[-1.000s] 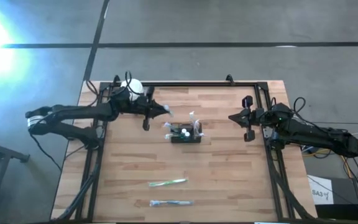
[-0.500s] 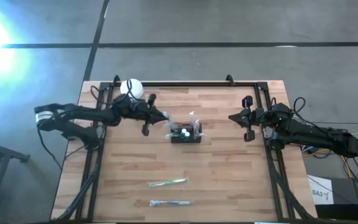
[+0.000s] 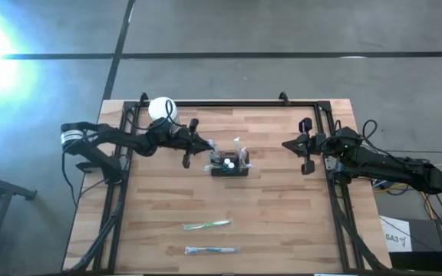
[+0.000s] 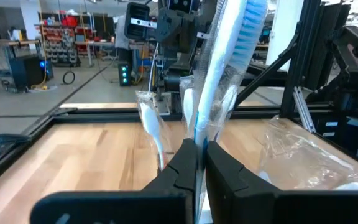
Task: Pick & Place toothbrushing station
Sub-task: Put the bottom blue toothbrush into the black wire organizer
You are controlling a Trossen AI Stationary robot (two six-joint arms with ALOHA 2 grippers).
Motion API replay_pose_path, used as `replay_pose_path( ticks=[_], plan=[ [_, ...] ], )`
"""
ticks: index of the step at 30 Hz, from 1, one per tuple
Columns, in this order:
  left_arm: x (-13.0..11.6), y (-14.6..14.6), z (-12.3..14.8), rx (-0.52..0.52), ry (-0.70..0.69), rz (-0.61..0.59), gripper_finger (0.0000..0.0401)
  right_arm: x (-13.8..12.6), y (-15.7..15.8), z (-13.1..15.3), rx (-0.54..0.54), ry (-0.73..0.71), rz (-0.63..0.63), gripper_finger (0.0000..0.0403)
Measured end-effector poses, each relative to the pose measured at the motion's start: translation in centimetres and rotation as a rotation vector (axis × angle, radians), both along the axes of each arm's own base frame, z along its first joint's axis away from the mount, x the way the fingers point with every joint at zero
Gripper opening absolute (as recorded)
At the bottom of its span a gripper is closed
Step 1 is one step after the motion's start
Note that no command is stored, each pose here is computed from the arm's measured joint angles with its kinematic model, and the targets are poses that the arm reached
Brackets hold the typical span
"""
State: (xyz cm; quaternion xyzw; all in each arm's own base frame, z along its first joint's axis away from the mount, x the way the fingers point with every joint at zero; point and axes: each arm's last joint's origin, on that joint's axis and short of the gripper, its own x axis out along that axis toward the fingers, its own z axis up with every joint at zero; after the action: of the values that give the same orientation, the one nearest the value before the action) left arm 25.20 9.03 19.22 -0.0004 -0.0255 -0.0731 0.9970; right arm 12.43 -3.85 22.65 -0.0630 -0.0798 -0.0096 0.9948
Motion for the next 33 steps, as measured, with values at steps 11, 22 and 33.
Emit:
replay_pose_path(
  ticks=[11, 22, 33],
  plan=[
    [0.9, 0.4, -2.6, -0.014, 0.036, -0.010, 0.0017, 0.0, 0.0, 0.0, 0.000, 0.000, -0.002, 0.0008],
    [1.2, 0.5, -3.9, -0.008, 0.064, -0.016, 0.0019, 0.1, 0.0, -0.1, 0.002, 0.007, -0.002, 0.0008],
    [1.4, 0.5, -5.0, 0.022, 0.099, -0.017, 0.0020, 0.4, -0.2, -0.3, -0.008, 0.017, -0.004, 0.0008]
  ],
)
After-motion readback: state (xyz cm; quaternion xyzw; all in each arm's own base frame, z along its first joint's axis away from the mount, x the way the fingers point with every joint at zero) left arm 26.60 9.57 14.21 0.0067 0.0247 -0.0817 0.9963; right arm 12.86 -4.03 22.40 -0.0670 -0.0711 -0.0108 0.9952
